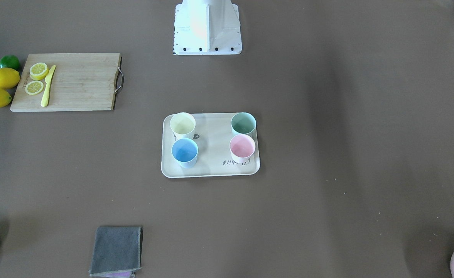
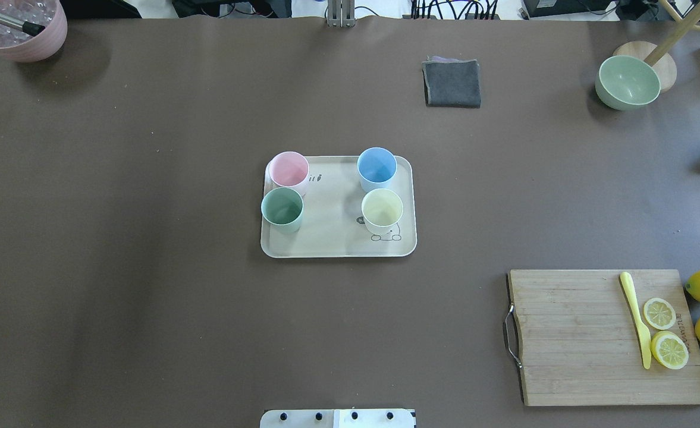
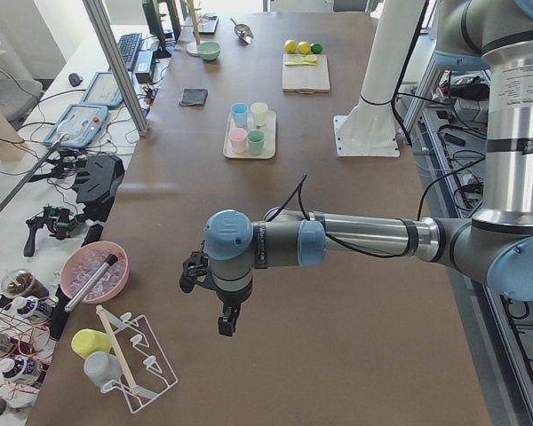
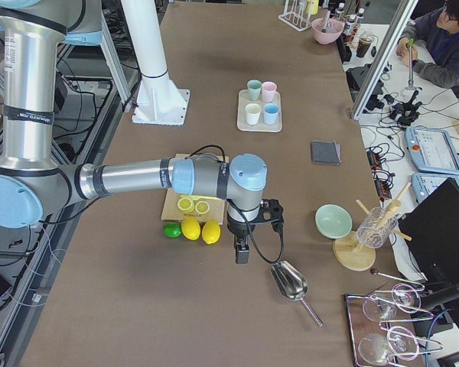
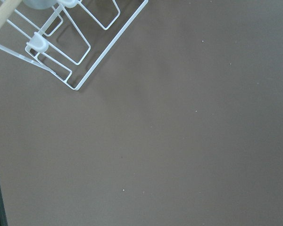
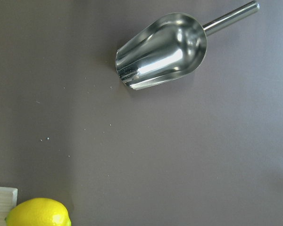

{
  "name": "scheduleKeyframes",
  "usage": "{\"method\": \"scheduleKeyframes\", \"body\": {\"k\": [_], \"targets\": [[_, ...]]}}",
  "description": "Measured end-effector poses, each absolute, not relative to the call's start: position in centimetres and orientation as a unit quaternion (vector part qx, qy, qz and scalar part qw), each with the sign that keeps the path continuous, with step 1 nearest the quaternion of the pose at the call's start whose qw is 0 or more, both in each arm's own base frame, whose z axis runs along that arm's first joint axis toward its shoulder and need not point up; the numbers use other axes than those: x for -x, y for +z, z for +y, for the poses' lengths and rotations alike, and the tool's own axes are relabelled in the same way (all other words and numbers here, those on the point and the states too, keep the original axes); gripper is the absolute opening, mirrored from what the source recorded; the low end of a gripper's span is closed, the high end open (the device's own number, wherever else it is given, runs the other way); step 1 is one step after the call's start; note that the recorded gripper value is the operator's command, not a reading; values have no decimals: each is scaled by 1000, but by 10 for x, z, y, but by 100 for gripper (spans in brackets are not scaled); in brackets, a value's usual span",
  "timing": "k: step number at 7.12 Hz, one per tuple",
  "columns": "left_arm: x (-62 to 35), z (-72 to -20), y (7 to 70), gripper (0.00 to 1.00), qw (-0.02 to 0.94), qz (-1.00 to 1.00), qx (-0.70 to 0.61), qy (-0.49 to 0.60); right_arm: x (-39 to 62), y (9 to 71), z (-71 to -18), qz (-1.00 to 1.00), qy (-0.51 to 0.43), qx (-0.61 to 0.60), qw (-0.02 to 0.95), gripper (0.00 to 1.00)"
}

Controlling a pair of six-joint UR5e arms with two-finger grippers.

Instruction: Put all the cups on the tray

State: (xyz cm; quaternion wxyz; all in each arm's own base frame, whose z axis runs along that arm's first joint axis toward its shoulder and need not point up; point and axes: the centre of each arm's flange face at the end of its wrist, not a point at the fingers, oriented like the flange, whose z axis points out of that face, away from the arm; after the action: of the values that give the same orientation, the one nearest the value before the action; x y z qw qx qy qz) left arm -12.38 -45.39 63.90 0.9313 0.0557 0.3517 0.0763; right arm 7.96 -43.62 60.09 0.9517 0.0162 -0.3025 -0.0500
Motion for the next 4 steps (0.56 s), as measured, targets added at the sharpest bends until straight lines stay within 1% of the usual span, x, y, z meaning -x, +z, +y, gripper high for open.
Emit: {"method": "scheduleKeyframes", "body": {"k": [4], "targets": [[125, -448, 649, 98, 935, 343, -50, 73, -79, 596, -441, -303, -54, -39, 951, 100]]}}
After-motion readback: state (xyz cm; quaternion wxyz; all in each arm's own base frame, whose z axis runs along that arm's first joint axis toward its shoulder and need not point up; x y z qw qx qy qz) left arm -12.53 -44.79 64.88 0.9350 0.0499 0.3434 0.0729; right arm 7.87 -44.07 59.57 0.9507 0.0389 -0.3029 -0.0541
